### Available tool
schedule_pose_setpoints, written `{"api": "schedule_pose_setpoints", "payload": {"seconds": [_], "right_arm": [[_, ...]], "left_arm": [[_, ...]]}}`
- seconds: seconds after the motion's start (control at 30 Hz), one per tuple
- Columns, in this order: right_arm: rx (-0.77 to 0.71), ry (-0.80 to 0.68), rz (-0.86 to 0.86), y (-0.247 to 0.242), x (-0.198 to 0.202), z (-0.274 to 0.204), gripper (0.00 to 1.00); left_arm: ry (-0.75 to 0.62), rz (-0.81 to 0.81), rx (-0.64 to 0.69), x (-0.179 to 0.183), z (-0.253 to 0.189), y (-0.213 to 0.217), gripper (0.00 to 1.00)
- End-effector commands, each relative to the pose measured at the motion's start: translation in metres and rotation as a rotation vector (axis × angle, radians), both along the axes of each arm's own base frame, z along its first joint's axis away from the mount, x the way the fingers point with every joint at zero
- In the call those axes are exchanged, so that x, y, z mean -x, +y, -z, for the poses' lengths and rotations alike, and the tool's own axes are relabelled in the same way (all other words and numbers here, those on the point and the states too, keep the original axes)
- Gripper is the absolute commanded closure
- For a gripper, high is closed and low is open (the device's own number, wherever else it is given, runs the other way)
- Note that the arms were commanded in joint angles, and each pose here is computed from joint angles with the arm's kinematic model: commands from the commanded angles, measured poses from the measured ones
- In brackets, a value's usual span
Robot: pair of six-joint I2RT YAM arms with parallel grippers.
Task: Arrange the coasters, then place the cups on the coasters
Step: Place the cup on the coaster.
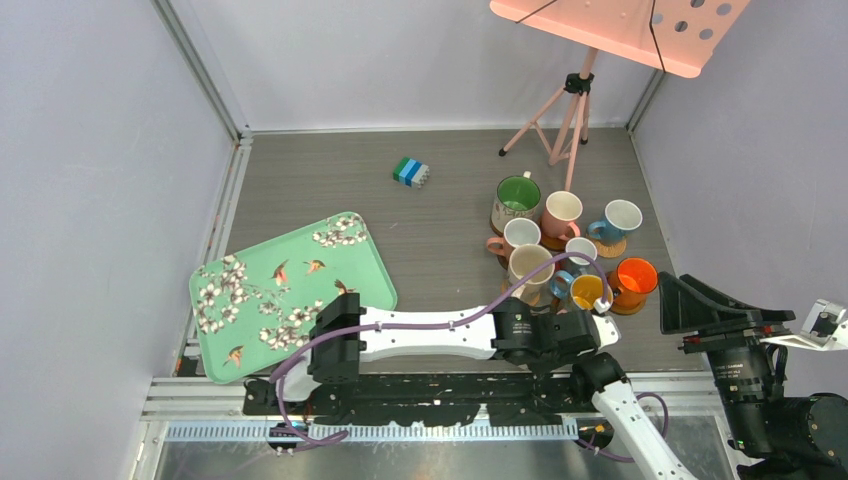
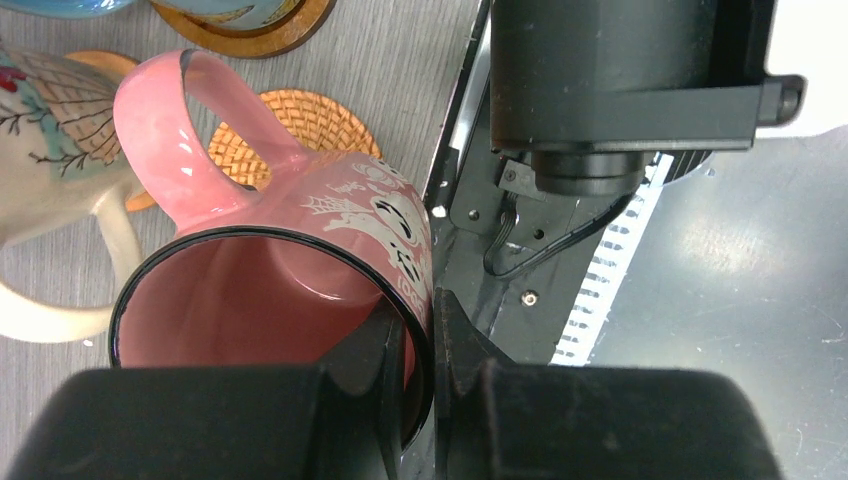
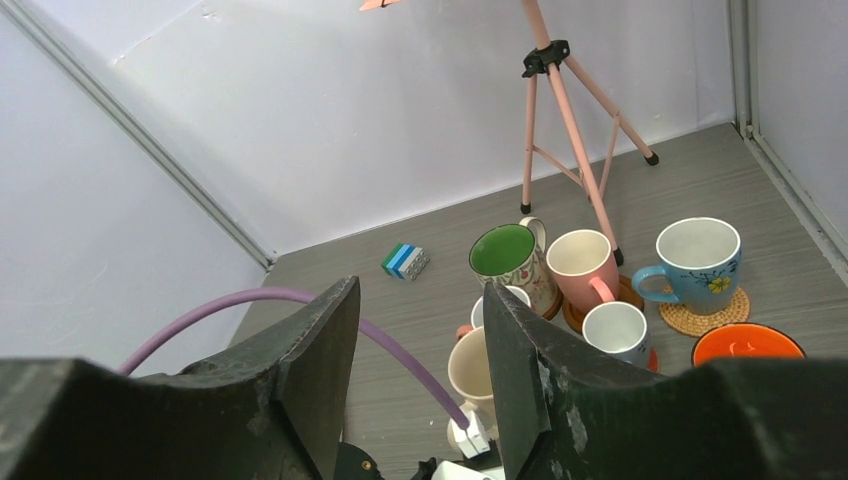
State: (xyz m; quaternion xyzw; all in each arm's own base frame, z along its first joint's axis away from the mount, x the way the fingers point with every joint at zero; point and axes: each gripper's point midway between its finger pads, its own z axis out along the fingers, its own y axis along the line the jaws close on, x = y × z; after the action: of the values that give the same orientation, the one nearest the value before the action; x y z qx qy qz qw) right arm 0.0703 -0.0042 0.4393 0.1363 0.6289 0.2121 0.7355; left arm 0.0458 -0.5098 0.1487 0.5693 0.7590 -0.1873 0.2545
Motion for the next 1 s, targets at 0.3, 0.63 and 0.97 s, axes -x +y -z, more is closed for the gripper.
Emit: {"api": "schedule_pose_setpoints", "payload": {"seconds": [0.3, 0.63, 0.97], "right_arm": [[0.021, -0.024, 0.039, -0.008, 0.000, -0.007, 0.44], [0.021, -0.020, 0.050, -0.010, -0.001, -0.005, 0.44], [0.031, -0.014, 0.057, -0.011, -0.003, -0.003, 0.44]], "left_arm": [[-0.064, 0.002, 0.081, -0.018, -0.027, -0.024, 1.00], [-0.076, 0.003, 0.070, -0.024, -0.020, -0.026, 1.00], [-0.084, 0.004, 0.065, -0.030, -0.017, -0.029, 1.00]]}}
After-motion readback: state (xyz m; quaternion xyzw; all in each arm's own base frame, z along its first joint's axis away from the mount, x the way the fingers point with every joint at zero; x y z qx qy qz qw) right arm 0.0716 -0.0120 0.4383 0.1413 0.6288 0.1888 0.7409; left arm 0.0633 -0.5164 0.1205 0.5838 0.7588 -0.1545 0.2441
